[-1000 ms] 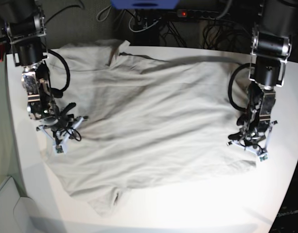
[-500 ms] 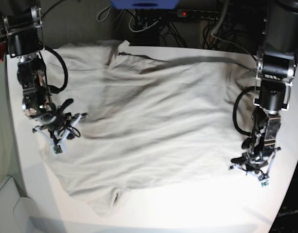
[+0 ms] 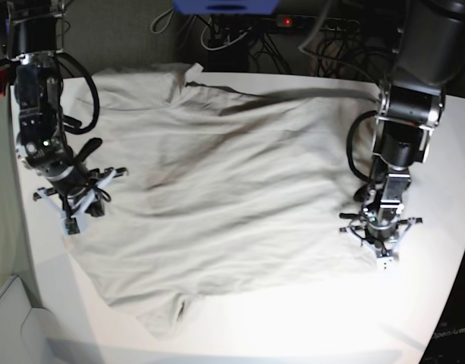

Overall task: Layout the t-shirt on the table in an organized manner, then fold the t-shirt properly
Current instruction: 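Hold the shirt with both grippers and stretch it flat between them, then release the left gripper and move it to the shirt's side seam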

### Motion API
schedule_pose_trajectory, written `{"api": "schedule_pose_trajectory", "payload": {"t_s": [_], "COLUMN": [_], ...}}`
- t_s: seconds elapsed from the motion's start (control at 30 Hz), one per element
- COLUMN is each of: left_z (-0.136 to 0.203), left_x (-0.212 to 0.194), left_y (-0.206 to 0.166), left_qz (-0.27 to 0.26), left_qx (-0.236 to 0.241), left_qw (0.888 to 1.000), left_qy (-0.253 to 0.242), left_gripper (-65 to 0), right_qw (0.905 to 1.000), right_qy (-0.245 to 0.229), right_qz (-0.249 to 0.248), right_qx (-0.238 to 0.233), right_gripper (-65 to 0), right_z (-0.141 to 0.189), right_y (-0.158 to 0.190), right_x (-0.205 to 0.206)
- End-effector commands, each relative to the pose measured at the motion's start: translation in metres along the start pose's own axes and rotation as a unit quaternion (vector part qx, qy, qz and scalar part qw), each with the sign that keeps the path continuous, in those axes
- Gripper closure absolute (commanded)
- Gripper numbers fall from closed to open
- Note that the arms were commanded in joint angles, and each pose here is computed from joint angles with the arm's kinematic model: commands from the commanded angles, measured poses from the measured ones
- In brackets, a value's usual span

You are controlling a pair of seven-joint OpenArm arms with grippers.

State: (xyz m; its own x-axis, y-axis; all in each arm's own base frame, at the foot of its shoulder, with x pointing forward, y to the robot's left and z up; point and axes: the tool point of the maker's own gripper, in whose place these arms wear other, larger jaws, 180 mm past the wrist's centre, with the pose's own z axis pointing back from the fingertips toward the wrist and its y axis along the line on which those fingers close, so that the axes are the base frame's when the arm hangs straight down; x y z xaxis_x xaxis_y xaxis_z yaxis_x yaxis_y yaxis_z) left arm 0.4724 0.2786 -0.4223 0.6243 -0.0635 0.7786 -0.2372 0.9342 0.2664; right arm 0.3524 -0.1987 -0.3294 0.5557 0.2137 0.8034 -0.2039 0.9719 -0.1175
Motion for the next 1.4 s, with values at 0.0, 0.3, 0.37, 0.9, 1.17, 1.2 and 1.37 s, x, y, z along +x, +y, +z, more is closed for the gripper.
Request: {"api": "schedule_pose_trajectory", "payload": {"t_s": [0.0,0.3,0.37,0.9,1.17,1.2,1.37], "left_z": [-0.002,-0.003,0.001,0.071,0.04,0.035,0.013], "left_x": [0.033,0.061,0.06,-0.042,-0.064,-0.064,-0.038], "left_y": [0.007,0.018,0.012,-0.033,-0.005,-0.001,0.011], "left_qz": [0.0,-0.003,0.001,-0.034,-0.043,-0.044,-0.037], "left_qx": [0.005,0.017,0.008,-0.07,-0.029,-0.023,0.0], "left_qw": [0.999,0.999,1.0,0.995,0.996,0.996,0.998], "left_qy": [-0.038,-0.043,-0.018,0.066,0.073,0.074,0.043], "left_gripper": [-0.5,-0.4,-0.4,-0.4,-0.4,-0.4,-0.4], "right_qw": [0.9996,0.9996,0.9995,0.9995,0.9995,0.9995,0.9998], "right_qy": [-0.028,-0.024,-0.024,-0.028,-0.026,-0.026,-0.014], "right_qz": [0.005,0.002,0.002,0.002,0.002,0.003,0.002], "right_qx": [-0.011,-0.017,-0.018,-0.017,-0.018,-0.017,-0.013], "right_gripper": [0.0,0.0,0.0,0.0,0.0,0.0,0.0], "right_z": [0.007,0.021,0.021,0.02,0.021,0.021,0.022], "right_y": [-0.008,-0.01,-0.011,-0.01,-0.01,-0.01,-0.006], "right_x": [0.016,0.005,0.005,0.008,0.006,0.006,-0.004]}}
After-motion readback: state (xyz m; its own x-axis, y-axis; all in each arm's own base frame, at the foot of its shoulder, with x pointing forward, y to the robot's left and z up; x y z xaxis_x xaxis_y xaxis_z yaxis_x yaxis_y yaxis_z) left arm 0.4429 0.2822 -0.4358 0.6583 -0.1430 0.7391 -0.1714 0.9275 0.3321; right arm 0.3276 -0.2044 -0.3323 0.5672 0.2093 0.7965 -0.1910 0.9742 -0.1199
